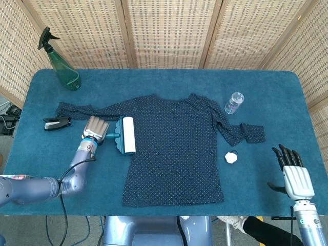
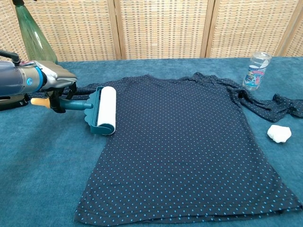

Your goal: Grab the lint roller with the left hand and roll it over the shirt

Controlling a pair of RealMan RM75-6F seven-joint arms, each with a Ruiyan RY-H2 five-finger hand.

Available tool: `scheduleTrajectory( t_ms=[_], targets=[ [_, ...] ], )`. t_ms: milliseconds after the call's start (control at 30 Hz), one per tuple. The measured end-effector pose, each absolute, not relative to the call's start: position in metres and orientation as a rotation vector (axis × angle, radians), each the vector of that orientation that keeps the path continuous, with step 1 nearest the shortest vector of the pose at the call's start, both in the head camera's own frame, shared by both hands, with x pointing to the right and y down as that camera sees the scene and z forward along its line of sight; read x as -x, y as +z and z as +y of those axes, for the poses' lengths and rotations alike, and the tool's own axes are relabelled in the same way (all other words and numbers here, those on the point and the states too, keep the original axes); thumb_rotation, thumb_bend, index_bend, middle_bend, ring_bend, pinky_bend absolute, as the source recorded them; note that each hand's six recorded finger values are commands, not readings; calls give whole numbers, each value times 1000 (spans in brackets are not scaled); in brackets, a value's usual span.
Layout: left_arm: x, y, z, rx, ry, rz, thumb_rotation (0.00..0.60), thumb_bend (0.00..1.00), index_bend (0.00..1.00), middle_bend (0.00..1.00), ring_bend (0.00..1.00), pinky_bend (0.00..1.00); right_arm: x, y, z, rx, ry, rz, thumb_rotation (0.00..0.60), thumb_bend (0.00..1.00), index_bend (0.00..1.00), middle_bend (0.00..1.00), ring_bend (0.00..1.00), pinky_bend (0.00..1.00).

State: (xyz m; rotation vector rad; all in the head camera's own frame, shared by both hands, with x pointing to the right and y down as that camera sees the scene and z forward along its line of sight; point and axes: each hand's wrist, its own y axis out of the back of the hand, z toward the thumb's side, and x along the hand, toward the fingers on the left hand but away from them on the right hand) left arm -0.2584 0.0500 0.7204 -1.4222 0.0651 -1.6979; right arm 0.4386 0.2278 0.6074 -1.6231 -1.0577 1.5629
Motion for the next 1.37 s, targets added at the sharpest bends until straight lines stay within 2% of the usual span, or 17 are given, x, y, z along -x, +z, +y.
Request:
scheduleTrajectory(
  t_ms=[33,133,233,267,567,767,900,1233,1367],
  targets=[
    [260,720,51,1413,-1691,57,600,394,369,315,253,204,-439,608,228,1623,1564,-1058,600,146,48,0,0,0],
    [267,721,55,1389,-1687,23,600,291,163,34,33,36,-439,608,228,1624,1567,-1060,600,147,46,0,0,0],
    [272,722,58,1388,-1702,12,600,249,20,0,0,0,-439,607,227,1620,1563,-1063,600,147,46,0,0,0],
    [273,722,58,1389,-1705,14,600,245,6,0,0,0,-439,607,227,1620,1562,-1063,600,147,46,0,0,0],
    [277,708,55,1462,-1636,218,600,233,0,0,0,0,-442,602,225,1603,1552,-1086,600,146,39,0,0,0],
    [286,678,65,1505,-1473,454,600,212,0,0,0,0,-444,595,222,1575,1526,-1116,600,146,34,0,0,0],
    [308,651,87,1494,-1367,632,600,10,0,0,0,0,-445,588,219,1555,1500,-1137,600,143,31,0,0,0],
    [380,620,172,1468,-1408,846,600,0,0,0,0,0,-442,566,215,1512,1432,-1187,600,136,4,0,0,0],
    [398,616,194,1468,-1439,850,600,0,0,0,0,0,-441,564,216,1515,1428,-1184,600,135,3,0,0,0]
  ],
)
